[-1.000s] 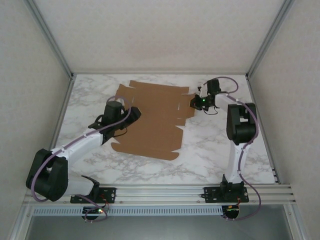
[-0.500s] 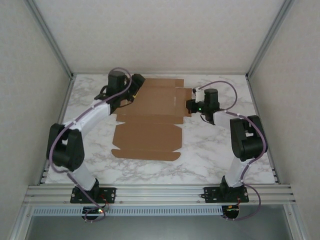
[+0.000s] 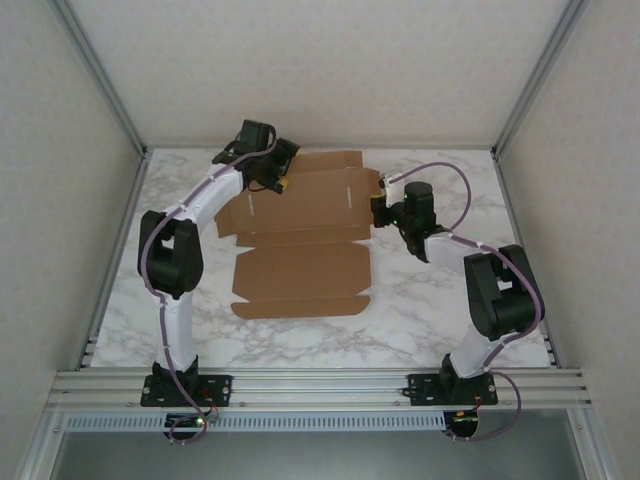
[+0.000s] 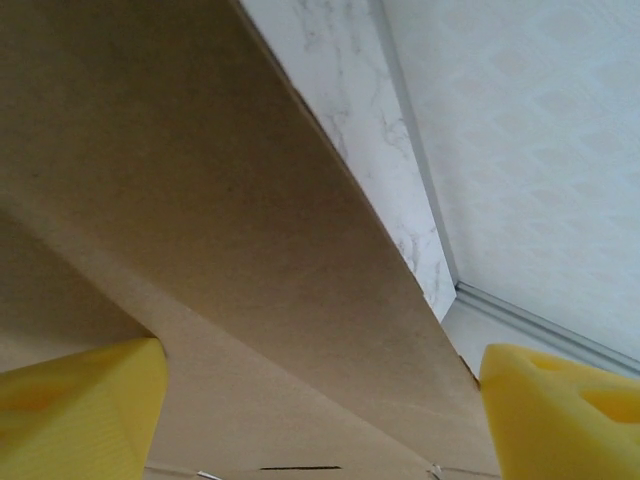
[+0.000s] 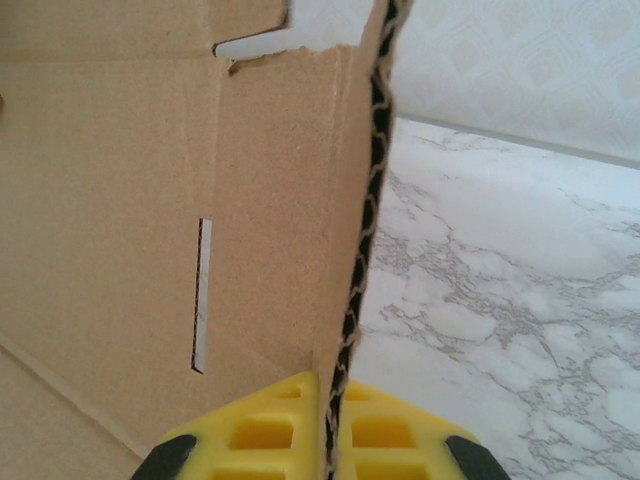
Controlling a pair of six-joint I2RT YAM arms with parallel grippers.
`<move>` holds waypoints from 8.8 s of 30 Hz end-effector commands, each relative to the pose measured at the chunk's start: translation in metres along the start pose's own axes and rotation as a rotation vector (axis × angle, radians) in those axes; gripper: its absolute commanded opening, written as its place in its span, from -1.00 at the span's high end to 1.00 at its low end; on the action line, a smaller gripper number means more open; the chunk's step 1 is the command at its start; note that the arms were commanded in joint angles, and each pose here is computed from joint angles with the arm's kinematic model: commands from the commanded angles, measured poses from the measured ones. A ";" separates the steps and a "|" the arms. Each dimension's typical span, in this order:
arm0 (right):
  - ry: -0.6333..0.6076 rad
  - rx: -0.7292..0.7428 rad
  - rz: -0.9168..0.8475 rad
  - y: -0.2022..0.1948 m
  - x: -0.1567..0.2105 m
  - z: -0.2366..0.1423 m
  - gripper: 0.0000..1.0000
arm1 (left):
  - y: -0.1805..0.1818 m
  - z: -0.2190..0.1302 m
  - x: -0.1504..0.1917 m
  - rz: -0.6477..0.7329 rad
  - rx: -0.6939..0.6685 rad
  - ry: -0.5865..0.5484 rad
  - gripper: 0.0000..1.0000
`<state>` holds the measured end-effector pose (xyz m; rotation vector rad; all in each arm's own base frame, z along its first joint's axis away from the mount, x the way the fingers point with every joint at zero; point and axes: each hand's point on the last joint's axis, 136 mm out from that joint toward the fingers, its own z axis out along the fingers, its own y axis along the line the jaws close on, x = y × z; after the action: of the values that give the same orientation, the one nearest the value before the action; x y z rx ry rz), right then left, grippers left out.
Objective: Fold the paper box
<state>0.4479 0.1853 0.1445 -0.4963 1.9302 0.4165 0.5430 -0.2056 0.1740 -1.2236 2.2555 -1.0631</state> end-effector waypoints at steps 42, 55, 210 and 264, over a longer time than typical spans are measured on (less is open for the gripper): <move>-0.155 0.129 -0.124 -0.004 -0.025 -0.031 0.93 | -0.001 -0.055 -0.028 -0.059 0.056 -0.005 -0.60; -0.174 0.200 -0.255 0.001 -0.030 -0.035 0.88 | -0.005 -0.037 -0.023 -0.091 0.052 0.048 -0.50; 0.405 -0.128 0.986 0.073 -0.043 -0.027 -0.11 | 0.081 -0.051 0.019 0.061 0.037 -0.115 0.87; 0.289 -0.438 1.108 0.081 -0.053 0.020 0.53 | 0.071 -0.045 0.041 0.042 0.337 -0.099 0.77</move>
<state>0.4392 0.2642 0.1821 0.4204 2.2841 1.5462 0.4642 -0.1840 0.1748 -1.0283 1.8136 -1.3042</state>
